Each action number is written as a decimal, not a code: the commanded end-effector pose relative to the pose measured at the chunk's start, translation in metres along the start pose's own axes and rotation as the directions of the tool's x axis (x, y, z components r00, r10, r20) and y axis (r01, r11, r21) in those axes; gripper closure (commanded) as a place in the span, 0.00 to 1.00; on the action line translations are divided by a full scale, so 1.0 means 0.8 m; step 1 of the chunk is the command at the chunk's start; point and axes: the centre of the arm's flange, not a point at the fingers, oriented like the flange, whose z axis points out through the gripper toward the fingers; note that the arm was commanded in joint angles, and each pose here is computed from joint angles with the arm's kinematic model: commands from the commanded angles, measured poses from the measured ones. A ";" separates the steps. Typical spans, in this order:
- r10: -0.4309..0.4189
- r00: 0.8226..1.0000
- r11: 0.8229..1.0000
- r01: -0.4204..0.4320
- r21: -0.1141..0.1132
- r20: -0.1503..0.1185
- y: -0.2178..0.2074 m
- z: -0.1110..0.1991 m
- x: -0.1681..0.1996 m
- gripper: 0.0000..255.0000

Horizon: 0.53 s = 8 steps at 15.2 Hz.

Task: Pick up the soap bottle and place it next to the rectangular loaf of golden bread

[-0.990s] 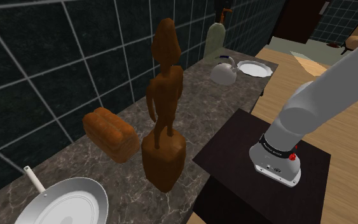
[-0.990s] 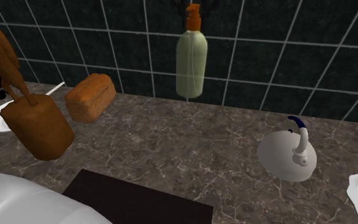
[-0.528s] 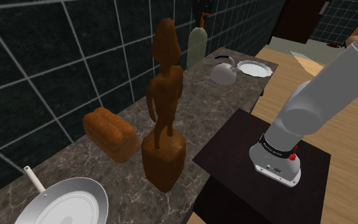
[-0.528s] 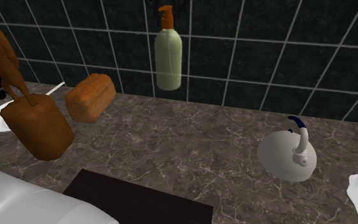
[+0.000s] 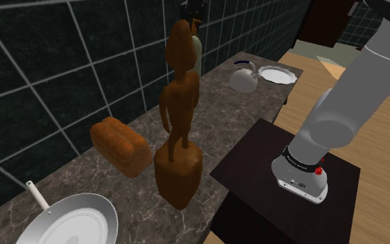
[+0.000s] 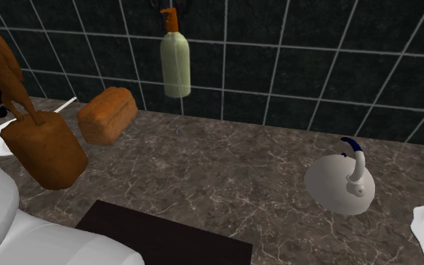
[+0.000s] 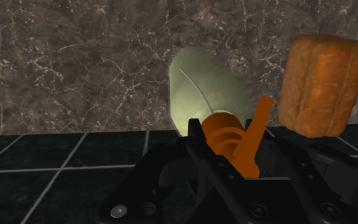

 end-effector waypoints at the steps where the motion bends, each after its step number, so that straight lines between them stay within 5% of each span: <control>1: 0.001 1.000 1.000 -0.001 0.000 -0.001 -0.026 0.010 0.015 1.00; 8: 0.001 1.000 1.000 -0.001 0.000 -0.001 -0.122 0.034 0.073 1.00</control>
